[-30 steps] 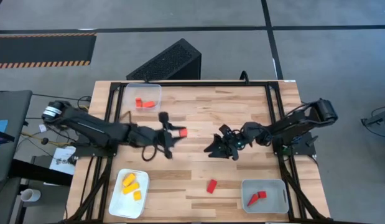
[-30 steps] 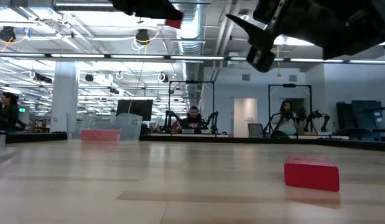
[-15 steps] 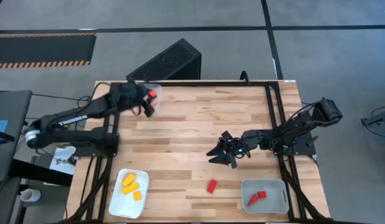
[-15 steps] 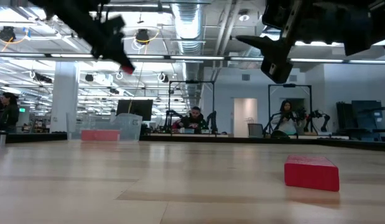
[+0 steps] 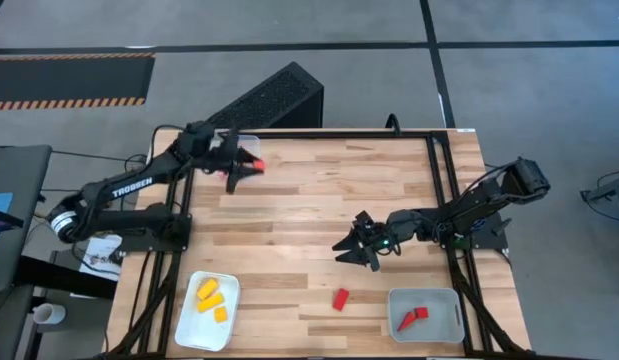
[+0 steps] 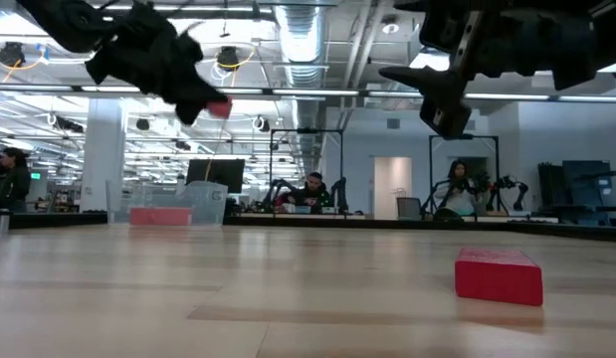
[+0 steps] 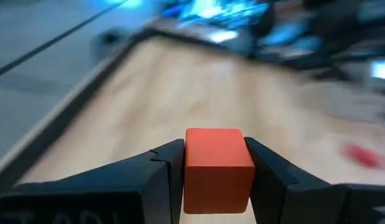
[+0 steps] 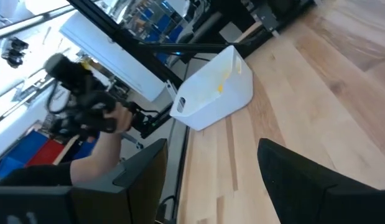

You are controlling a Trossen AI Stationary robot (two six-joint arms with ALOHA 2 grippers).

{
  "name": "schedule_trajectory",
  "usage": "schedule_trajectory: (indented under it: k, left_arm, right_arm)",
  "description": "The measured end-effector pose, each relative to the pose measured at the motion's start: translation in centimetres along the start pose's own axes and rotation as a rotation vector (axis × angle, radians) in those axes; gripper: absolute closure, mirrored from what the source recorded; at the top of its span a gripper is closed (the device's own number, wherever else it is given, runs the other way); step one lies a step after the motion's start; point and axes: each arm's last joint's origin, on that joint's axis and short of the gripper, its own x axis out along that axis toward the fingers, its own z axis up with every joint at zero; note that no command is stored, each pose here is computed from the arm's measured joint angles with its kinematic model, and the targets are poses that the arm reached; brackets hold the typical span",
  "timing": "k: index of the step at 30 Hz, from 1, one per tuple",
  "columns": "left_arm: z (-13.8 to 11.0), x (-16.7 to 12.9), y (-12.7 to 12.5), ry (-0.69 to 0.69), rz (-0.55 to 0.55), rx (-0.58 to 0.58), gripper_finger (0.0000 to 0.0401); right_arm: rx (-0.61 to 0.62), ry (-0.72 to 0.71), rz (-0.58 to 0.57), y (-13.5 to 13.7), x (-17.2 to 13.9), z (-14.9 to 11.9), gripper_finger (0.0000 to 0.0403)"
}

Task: Sort & place blocks by color
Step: Put the orange block into the transparent bin

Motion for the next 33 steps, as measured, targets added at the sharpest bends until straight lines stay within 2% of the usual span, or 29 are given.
schedule_trajectory:
  k: [1, 3, 9, 15, 20, 22, 25, 27, 31, 33]
  left_arm:
    - [0.3, 0.0, -0.5, -0.027, -0.068, 0.026, 0.0298]
    - [0.9, -0.1, -1.3, -0.064, -0.086, 0.063, 0.0298]
    - [1.0, -1.4, -1.9, -0.034, 0.116, 0.118, 0.0298]
    - [0.0, -1.8, -1.9, 0.057, 0.130, 0.096, 0.0294]
    - [-0.5, -1.9, -1.7, 0.113, 0.196, 0.083, 0.0293]
    - [-0.7, -2.0, -1.5, 0.143, 0.291, 0.057, 0.0296]
    - [-1.3, -2.4, -0.2, 0.229, 0.569, 0.017, 0.0296]
    - [-1.9, -2.4, 0.8, 0.285, 0.665, -0.021, 0.0296]
    - [-4.0, -1.4, 3.3, 0.387, 0.548, -0.151, 0.0298]
    - [-5.3, -0.9, 4.5, 0.437, 0.539, -0.232, 0.0298]
  right_arm:
    - [0.000, 0.002, -0.005, 0.0, 0.0, 0.0, 0.0131]
    - [0.001, 0.006, -0.013, -0.1, 0.0, -0.1, 0.0131]
    - [0.002, 0.000, -0.026, 0.1, 0.0, -0.4, 0.0131]
    - [-0.005, -0.007, -0.038, 0.1, 0.0, -0.5, 0.0131]
    - [-0.004, -0.016, -0.046, 0.0, 0.0, -0.3, 0.0131]
    - [-0.004, -0.015, -0.046, 0.0, 0.0, -0.4, 0.0131]
    - [-0.004, -0.016, -0.045, 0.0, 0.0, -0.3, 0.0131]
    - [-0.007, -0.019, -0.046, 0.0, 0.0, -0.3, 0.0131]
    - [-0.016, -0.038, -0.062, -0.1, 0.0, -0.2, 0.0131]
    - [-0.023, -0.041, -0.065, -0.1, 0.0, -0.1, 0.0131]
